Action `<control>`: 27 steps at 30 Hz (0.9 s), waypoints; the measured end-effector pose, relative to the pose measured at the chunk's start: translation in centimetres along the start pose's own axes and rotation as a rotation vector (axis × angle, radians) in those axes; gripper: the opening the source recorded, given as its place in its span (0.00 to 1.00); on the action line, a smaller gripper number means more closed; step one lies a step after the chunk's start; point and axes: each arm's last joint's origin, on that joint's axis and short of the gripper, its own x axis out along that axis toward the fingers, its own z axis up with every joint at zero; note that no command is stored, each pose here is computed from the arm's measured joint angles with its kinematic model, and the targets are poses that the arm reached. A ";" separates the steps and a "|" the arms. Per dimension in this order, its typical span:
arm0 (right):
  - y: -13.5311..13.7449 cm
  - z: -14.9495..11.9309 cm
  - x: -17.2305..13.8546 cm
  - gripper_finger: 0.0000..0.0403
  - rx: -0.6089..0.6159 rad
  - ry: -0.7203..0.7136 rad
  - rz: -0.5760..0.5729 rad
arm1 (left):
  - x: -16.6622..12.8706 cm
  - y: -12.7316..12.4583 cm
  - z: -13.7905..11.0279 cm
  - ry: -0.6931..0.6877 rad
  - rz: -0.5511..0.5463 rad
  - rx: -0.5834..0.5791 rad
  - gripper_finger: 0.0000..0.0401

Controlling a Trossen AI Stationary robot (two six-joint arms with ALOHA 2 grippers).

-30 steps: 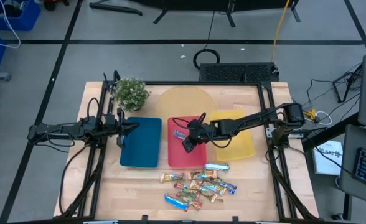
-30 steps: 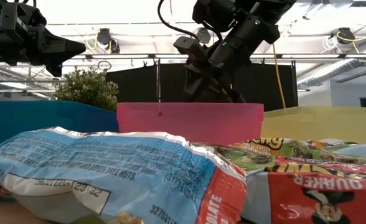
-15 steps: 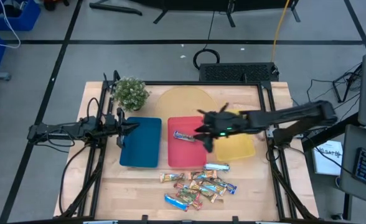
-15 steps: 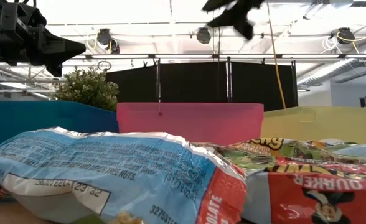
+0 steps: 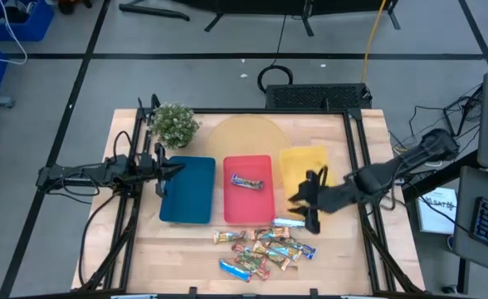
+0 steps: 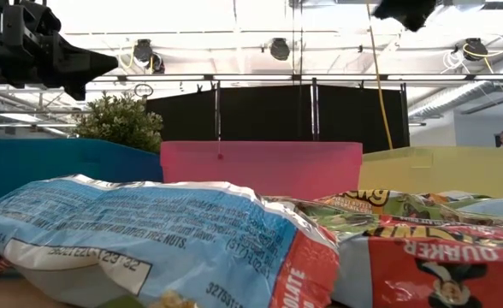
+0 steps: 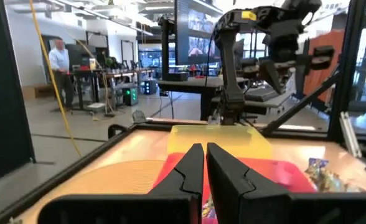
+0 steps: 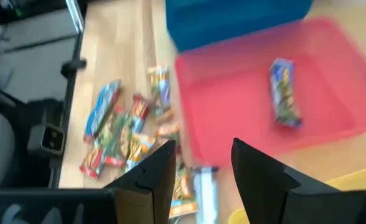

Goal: Pick and place Granola Bars by type
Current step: Put the blue granola bar into the red bin

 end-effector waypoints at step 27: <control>9.0 -8.6 9.4 0.36 0.080 0.712 -0.326 | 0.0 0.0 -0.1 0.008 -0.001 0.027 0.06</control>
